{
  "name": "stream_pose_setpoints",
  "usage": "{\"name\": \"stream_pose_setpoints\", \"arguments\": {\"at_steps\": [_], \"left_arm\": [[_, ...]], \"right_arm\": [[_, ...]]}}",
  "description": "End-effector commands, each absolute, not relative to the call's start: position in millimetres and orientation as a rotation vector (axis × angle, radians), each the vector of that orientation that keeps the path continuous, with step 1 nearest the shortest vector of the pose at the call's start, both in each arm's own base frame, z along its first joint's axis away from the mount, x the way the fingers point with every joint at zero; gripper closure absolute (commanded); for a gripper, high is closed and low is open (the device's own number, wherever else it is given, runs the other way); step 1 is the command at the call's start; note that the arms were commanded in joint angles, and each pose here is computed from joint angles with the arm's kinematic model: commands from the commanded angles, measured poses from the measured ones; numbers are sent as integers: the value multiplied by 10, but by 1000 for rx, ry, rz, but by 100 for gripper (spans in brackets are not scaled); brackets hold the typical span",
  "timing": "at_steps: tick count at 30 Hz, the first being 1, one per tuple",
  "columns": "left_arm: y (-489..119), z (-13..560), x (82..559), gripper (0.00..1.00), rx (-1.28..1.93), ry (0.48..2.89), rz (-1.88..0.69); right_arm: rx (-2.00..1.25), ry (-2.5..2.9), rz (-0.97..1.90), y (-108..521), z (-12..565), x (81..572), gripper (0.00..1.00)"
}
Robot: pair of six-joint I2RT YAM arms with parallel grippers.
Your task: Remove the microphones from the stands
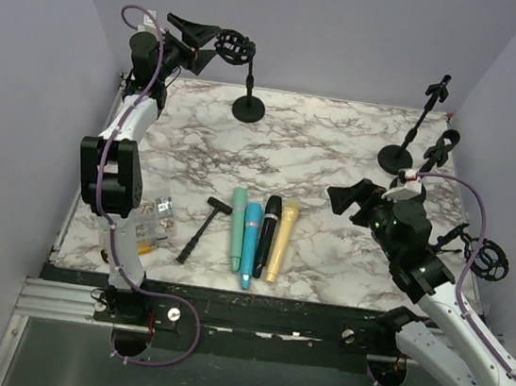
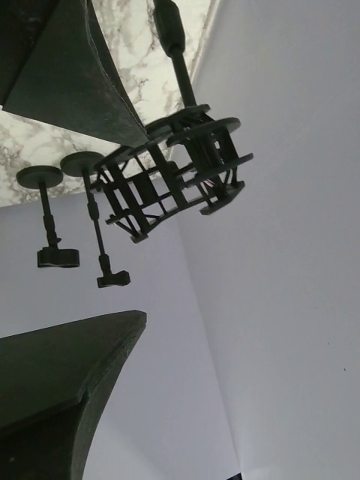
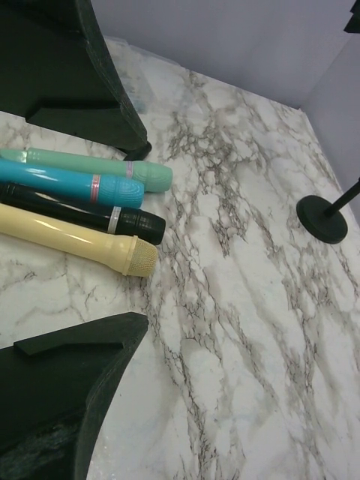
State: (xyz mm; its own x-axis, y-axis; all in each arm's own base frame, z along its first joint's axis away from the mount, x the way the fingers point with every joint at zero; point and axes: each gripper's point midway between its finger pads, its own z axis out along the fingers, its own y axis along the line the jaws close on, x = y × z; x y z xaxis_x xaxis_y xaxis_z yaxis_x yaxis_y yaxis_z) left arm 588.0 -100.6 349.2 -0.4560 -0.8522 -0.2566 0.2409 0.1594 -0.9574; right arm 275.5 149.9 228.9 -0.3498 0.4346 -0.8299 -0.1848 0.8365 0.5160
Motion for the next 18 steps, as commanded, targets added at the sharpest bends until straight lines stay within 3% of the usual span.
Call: {"name": "stream_pose_setpoints", "arguments": {"at_steps": [1, 18], "left_arm": [[-1145, 3437, 6022, 8, -630, 1549, -1508], [-1268, 2898, 6013, 14, -816, 1633, -1273]], "right_arm": [[194, 1784, 634, 1474, 2424, 2797, 0], [195, 1796, 608, 1462, 2388, 2834, 0]]}}
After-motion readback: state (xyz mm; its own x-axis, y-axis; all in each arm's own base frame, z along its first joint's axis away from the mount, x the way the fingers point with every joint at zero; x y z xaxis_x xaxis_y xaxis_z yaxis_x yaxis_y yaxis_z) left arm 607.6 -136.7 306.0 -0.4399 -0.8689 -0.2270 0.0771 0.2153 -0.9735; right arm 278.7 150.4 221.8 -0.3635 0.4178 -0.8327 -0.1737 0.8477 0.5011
